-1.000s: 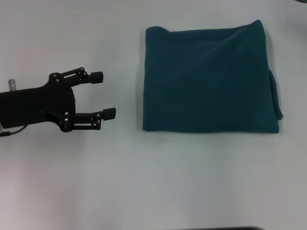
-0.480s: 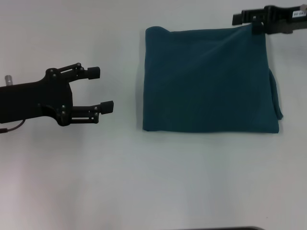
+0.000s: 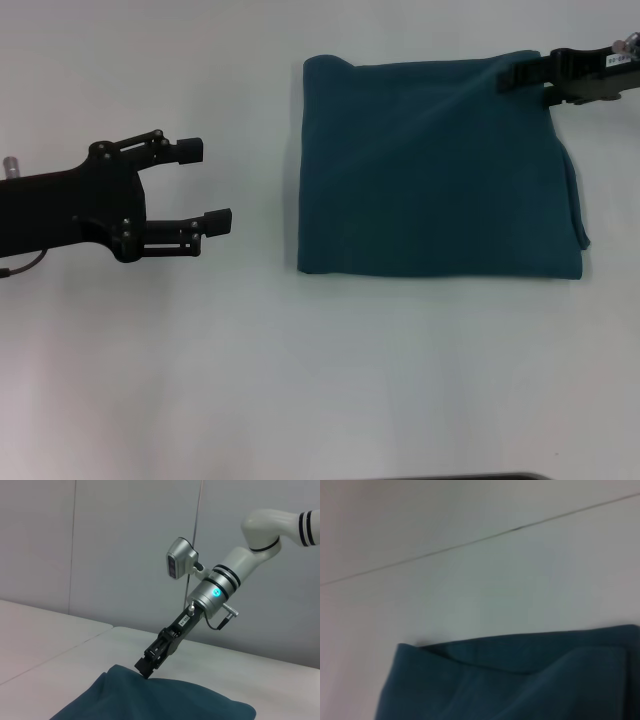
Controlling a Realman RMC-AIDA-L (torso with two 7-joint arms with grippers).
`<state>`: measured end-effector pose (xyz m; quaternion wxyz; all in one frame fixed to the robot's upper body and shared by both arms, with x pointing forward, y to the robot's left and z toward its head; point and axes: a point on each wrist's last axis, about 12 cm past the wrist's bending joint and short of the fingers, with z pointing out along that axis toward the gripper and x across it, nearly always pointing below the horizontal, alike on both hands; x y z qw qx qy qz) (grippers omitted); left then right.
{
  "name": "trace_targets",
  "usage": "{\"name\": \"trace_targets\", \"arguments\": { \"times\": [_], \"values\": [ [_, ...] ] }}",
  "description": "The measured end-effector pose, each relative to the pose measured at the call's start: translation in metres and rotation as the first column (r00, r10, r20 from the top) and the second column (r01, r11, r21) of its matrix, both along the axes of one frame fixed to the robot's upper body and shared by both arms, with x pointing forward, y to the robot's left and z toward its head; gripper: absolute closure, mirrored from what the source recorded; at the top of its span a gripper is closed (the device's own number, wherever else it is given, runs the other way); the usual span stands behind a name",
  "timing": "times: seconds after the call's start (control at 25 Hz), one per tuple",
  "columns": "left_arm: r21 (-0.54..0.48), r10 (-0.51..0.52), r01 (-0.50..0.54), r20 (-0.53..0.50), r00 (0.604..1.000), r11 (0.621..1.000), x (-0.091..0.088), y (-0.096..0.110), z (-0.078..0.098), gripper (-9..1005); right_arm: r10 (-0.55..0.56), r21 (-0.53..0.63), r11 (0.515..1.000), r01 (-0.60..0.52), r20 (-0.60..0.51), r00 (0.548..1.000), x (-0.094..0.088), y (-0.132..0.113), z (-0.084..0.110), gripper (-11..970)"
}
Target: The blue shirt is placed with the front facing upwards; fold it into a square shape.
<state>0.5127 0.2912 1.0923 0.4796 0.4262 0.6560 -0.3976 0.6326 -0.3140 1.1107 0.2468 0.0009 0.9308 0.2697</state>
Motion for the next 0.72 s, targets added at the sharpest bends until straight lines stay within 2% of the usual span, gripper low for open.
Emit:
{"name": "trace_targets", "arguments": {
  "times": [0.24,0.44,0.64,0.72],
  "values": [
    [0.000,0.001,-0.001,-0.001,1.000,1.000,0.000,0.001,0.000,93,-0.019,-0.016,1.000,0.019,0.024,1.000,0.003,-0.007,0.006,59],
    [-0.012,0.004,-0.004,-0.036,0.999,1.000,0.002,0.000,0.002,92,0.008,0.091,0.996,-0.016,0.089,0.996,-0.001,-0.005,0.024,59],
    [-0.058,0.021,-0.033,-0.194,0.981,0.998,0.012,-0.010,0.009,93,0.034,0.200,0.977,-0.067,0.161,0.986,-0.011,-0.007,0.032,59],
    [-0.073,0.037,-0.062,-0.304,0.952,0.995,0.019,-0.015,0.013,93,0.044,0.208,0.975,-0.081,0.176,0.983,-0.014,-0.008,0.032,59]
  ]
}}
